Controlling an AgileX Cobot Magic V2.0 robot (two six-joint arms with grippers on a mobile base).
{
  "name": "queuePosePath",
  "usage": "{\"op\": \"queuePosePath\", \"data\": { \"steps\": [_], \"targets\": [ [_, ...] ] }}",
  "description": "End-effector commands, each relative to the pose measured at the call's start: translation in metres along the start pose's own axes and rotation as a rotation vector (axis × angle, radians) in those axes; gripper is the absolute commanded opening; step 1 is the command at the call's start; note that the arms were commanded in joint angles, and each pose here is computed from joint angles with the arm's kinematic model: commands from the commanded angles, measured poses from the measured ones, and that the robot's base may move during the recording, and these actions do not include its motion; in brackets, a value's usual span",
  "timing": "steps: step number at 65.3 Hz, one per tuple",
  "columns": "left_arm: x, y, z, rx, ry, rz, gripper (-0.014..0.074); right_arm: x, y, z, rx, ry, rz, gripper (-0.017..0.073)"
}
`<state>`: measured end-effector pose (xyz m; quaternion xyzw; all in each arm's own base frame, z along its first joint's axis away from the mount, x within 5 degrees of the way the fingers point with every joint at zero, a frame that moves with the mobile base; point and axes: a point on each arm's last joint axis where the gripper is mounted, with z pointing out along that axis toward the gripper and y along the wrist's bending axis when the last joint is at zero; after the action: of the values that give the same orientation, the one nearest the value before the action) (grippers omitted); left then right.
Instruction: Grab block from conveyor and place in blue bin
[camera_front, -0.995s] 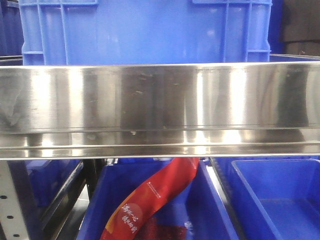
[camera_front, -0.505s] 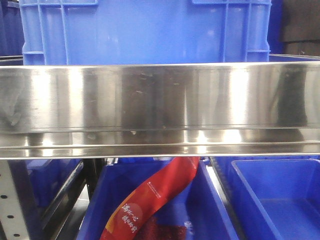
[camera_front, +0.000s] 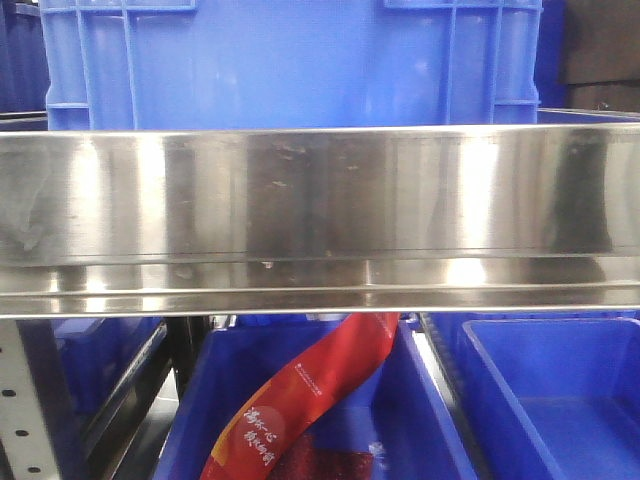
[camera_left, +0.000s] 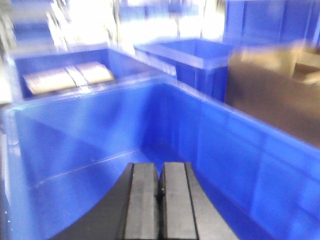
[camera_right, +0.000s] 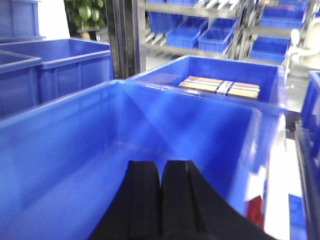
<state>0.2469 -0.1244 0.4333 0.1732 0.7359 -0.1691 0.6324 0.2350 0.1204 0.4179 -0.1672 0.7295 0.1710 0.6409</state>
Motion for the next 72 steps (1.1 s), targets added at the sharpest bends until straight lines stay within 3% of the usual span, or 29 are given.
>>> {"op": "queuePosePath", "data": {
  "steps": [1, 20, 34, 54, 72],
  "targets": [
    [0.009, 0.001, -0.024, -0.007, -0.048, -0.019, -0.0111, 0.015, -0.002, -0.022, 0.010, -0.023, -0.002, -0.0160],
    [0.083, 0.001, -0.095, -0.021, -0.063, -0.047, -0.0111, 0.081, -0.003, -0.102, 0.019, -0.081, -0.002, -0.0160],
    [0.117, 0.000, -0.139, -0.020, -0.121, -0.045, -0.0111, 0.116, -0.003, -0.147, 0.014, -0.128, -0.003, -0.0160],
    [0.125, -0.001, -0.173, -0.012, -0.223, -0.042, -0.0111, 0.116, -0.002, -0.184, 0.009, -0.291, -0.006, -0.0160],
    [0.124, -0.002, -0.178, -0.011, -0.244, -0.041, -0.0111, 0.115, -0.002, -0.187, 0.009, -0.307, -0.006, -0.0160]
  ]
}}
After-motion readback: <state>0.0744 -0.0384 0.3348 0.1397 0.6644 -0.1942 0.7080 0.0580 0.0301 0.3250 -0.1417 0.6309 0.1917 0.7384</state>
